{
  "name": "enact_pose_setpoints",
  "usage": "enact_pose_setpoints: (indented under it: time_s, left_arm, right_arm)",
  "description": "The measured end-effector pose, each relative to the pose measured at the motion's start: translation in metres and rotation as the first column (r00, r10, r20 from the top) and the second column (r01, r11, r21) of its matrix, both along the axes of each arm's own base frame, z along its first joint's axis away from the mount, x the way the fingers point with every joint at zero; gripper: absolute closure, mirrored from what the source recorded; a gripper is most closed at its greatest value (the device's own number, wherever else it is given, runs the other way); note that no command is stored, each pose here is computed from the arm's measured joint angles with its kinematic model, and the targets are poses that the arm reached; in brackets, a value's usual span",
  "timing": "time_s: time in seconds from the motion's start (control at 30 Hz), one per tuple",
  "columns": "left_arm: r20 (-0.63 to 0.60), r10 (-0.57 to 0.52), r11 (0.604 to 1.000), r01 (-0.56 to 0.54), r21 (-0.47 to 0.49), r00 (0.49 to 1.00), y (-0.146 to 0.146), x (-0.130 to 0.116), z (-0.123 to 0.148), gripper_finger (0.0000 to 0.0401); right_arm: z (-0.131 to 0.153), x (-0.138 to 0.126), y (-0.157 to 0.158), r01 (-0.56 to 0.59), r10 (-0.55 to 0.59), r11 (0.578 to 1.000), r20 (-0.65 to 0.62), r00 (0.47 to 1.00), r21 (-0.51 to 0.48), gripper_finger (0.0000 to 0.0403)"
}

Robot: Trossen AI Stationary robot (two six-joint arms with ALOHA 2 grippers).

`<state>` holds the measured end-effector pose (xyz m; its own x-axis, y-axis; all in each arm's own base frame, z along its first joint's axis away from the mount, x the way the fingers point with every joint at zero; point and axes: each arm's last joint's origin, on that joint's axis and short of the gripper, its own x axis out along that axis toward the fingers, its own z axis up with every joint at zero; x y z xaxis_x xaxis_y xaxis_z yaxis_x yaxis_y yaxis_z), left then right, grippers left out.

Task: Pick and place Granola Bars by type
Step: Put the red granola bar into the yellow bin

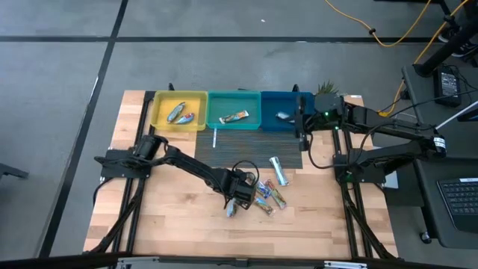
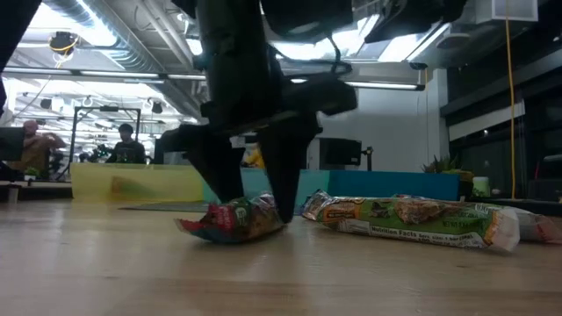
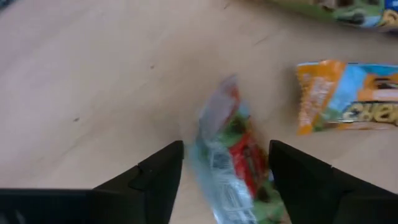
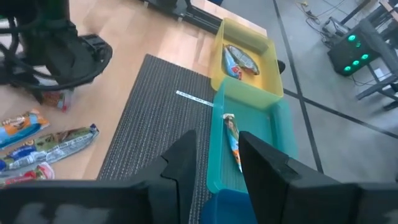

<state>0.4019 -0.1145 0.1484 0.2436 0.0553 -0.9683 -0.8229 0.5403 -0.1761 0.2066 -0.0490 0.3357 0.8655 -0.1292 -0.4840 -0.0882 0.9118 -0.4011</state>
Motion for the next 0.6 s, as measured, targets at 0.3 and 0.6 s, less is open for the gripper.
enact_pose_setpoints:
  time_s: [0.3, 0.6]
  left_arm:
    - [-0.014, -0.004, 0.999, 0.003, -0.04, 1.0, -0.001, -0.001, 0.0, 0.0291]
    - [0.039, -0.119, 0.988, 0.122, -0.094, 0.992, 0.012, 0.005, 0.062, 0.0374]
  right_arm:
    - [-0.001, -0.001, 0.0, -0.02, 0.019, 0.999, -0.022, 1.0, -0.031, 0.0279]
    - [-0.001, -0.001, 0.0, -0.026, 0.025, 0.999, -0.02, 0.999, -0.043, 0.0279]
